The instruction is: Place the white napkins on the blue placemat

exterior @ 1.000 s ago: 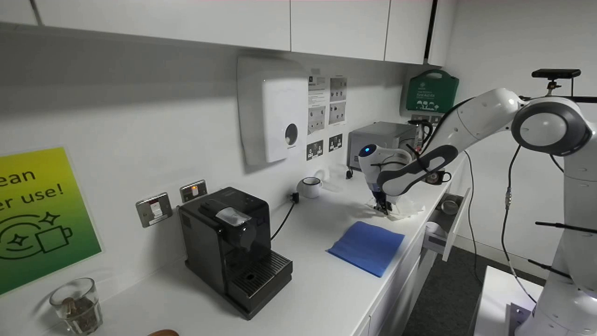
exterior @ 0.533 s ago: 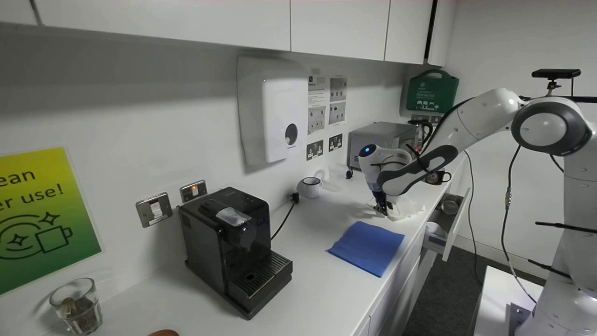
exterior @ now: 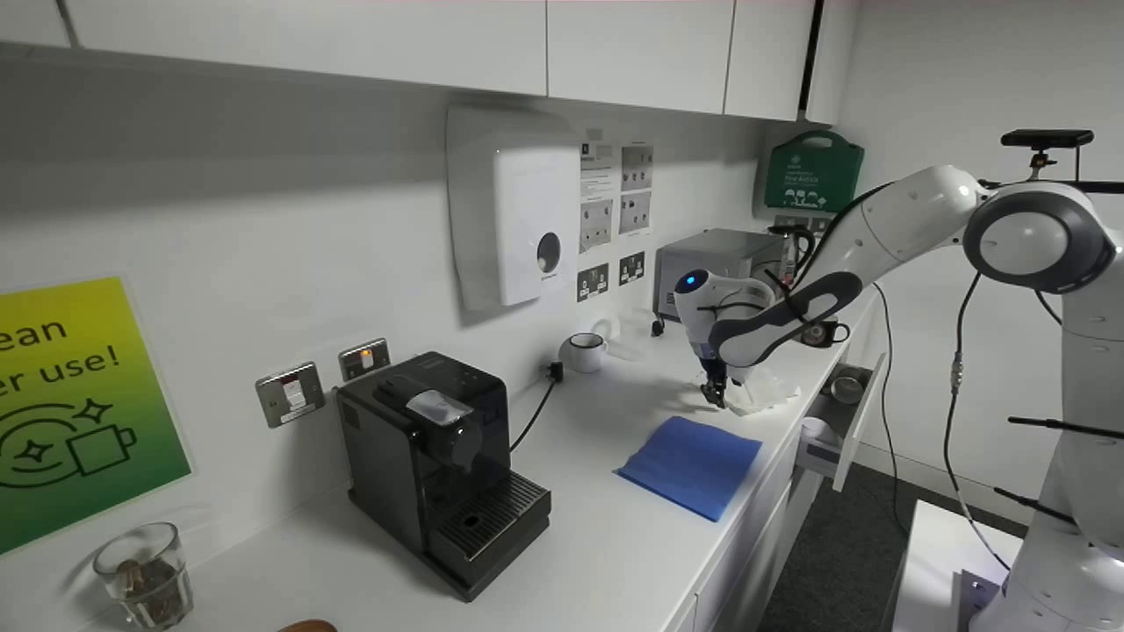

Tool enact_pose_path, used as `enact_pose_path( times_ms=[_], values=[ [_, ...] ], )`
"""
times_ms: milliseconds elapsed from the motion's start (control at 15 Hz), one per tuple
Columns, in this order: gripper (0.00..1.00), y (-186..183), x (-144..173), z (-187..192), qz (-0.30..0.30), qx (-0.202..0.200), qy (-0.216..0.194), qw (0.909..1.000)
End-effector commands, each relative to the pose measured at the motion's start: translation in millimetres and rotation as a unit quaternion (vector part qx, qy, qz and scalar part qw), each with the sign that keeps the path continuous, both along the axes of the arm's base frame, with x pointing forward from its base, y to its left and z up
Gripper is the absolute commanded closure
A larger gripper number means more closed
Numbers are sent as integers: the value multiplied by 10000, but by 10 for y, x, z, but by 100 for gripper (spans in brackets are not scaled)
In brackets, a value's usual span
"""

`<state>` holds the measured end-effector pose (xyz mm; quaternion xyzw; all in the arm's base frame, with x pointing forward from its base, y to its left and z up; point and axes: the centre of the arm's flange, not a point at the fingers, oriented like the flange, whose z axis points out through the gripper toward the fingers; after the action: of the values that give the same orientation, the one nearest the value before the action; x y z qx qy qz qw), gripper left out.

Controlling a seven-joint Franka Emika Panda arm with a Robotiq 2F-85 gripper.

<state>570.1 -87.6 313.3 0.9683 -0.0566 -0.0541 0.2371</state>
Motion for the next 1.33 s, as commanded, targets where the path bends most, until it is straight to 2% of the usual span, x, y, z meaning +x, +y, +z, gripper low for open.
enact_pose_path(
  times_ms=[0, 67, 200, 733, 1267],
  values=[
    [9, -20, 12, 139, 93, -28, 27, 9999],
    [35, -19, 10, 147, 101, -19, 23, 9999],
    [35, -21, 14, 154, 102, -25, 22, 9999],
    [98, -19, 36, 158, 120, 2, 25, 9999],
    [100, -13, 39, 176, 159, 88, 52, 9998]
  ],
)
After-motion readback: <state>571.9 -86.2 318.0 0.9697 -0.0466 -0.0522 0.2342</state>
